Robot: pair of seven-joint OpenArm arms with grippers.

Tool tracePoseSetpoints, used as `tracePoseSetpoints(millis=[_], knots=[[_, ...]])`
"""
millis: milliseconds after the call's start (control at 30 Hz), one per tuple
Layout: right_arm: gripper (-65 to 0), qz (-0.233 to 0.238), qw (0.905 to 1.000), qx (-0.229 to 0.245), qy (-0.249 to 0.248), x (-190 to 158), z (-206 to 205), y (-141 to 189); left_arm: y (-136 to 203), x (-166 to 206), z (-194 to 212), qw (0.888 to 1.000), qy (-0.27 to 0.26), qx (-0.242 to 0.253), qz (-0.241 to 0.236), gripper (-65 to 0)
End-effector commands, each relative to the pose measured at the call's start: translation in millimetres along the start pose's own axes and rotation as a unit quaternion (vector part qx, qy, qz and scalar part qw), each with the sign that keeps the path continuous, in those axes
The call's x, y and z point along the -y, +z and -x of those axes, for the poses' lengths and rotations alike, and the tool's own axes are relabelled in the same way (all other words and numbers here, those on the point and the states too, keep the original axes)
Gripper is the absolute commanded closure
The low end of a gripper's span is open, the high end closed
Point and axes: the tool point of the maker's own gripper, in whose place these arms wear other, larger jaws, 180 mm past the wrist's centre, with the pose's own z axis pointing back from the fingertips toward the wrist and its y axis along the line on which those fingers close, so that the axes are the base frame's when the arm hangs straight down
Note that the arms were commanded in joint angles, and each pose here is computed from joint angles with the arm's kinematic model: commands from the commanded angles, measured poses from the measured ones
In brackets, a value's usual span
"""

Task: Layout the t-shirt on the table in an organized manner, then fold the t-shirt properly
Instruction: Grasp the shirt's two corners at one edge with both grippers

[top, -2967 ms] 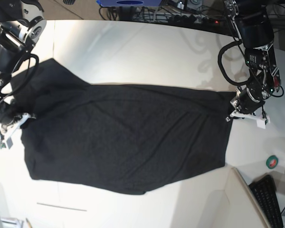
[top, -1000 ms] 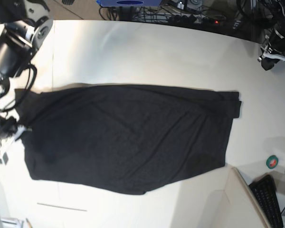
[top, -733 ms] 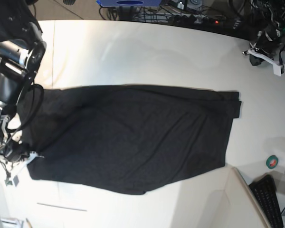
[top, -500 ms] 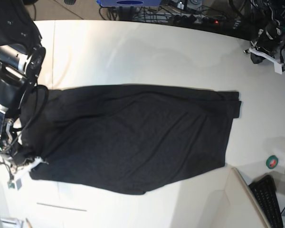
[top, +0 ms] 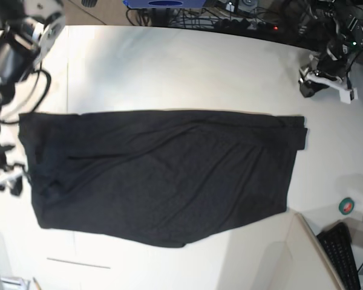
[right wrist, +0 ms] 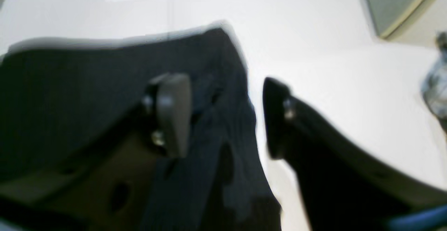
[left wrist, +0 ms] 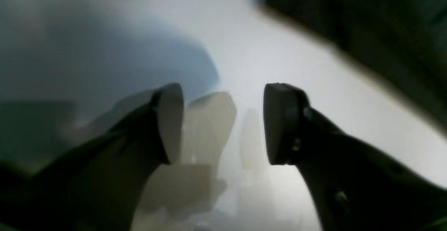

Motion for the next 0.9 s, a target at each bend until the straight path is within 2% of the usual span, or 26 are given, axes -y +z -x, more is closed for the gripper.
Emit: tracePoseSetpoints(millis=[0, 133, 233, 433, 567, 667, 767, 867], knots=[[-25.1, -0.001, 0.9996, 0.027, 0.008, 3, -18, 10, -4, 4, -14, 1.0, 0.002, 0.02, 0.01, -31.4], [-25.1, -0.006, 1.0, -0.002, 0.004, 7, 16, 41, -27, 22, -25, 0.998, 0.036, 0.038, 0.034, -25.5], [-25.1, -0.011, 0.9997, -0.02, -0.008, 9, 41, 55, -40, 26, -30, 0.995, 0.062, 0.062, 0.042, -25.3], [-25.2, -0.012, 0.9986, -0.049, -0.018, 14, 71, 70, -59, 33, -23, 0.992, 0.098, 0.054, 0.055, -25.3], [-30.5, -0.04, 0.9965, -0.05, -0.054, 6, 87, 83, -63, 37, -31, 0.989, 0.109, 0.076, 0.058, -25.3], [-30.8, -0.044, 0.9945, -0.058, -0.076, 5, 98, 87, -65, 38, -30, 0.989, 0.111, 0.075, 0.06, -25.0], [-30.8, -0.033, 0.9923, -0.07, -0.097, 14, 112, 87, -64, 36, -26, 0.99, 0.111, 0.071, 0.058, -25.0], [-30.8, -0.007, 0.987, -0.063, -0.148, 29, 120, 81, -62, 32, -22, 0.99, 0.11, 0.068, 0.054, -24.8]])
